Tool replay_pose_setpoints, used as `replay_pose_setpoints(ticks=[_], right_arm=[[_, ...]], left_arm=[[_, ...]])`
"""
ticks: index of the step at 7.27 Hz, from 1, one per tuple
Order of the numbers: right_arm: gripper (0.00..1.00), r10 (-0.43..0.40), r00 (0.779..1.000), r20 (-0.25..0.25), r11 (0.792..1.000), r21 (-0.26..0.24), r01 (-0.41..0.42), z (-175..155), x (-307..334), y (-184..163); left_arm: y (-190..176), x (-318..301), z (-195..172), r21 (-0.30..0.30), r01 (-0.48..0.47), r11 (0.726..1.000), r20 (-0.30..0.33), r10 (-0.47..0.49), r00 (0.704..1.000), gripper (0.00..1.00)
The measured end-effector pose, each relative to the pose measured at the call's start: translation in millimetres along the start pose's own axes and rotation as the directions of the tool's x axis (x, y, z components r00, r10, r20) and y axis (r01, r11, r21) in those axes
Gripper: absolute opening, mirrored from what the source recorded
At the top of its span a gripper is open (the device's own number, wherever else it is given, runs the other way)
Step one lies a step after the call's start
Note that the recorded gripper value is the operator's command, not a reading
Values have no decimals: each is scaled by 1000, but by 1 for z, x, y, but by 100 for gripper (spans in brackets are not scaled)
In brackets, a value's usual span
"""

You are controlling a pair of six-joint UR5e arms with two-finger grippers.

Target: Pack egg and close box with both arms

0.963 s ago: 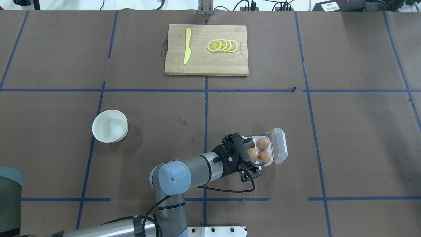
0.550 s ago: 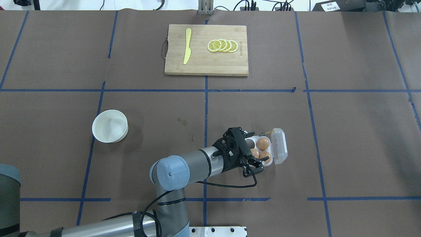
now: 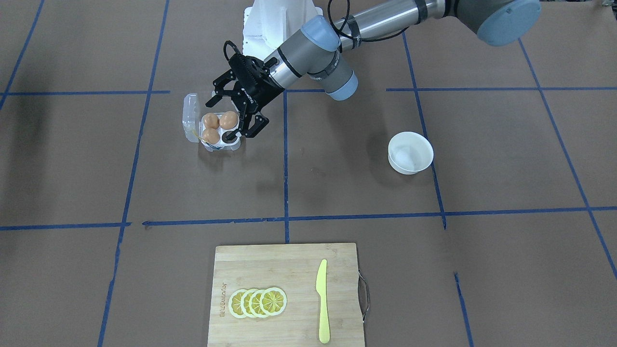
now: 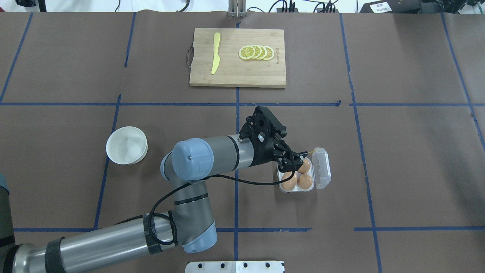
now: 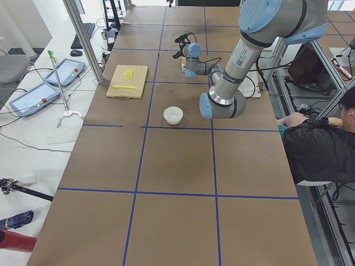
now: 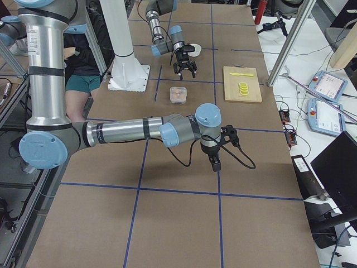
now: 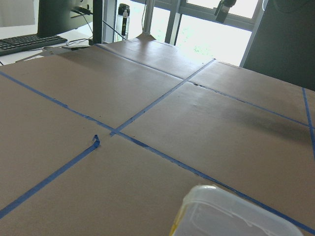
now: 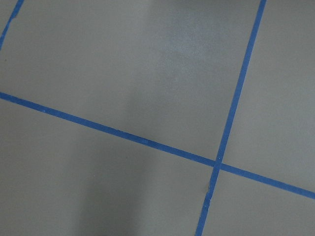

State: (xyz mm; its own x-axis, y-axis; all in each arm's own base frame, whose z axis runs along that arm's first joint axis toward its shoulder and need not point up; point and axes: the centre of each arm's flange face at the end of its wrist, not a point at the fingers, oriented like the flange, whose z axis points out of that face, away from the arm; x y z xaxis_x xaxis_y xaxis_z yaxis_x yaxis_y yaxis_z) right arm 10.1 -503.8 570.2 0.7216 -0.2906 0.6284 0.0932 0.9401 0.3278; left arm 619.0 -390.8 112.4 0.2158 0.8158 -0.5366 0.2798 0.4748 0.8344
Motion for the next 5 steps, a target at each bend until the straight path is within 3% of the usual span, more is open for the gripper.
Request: replay_pose_setpoints(ticks=[2,3,5], right_arm=[[100,0,1000,1,1000,-1,0,0,0,0],[100,2,1000,0,1000,-2,-2,1,1,1],[100,5,1000,-5,1000,-4,-5,2,2,1]], left_arm=[[-33,-39,-27,-167,46,985,82,-33,996,100],[-43,-64,-54,-260,67,963,145,-30,989,100],[-66,-120,-115,-426,46,904,286,86,955,100]])
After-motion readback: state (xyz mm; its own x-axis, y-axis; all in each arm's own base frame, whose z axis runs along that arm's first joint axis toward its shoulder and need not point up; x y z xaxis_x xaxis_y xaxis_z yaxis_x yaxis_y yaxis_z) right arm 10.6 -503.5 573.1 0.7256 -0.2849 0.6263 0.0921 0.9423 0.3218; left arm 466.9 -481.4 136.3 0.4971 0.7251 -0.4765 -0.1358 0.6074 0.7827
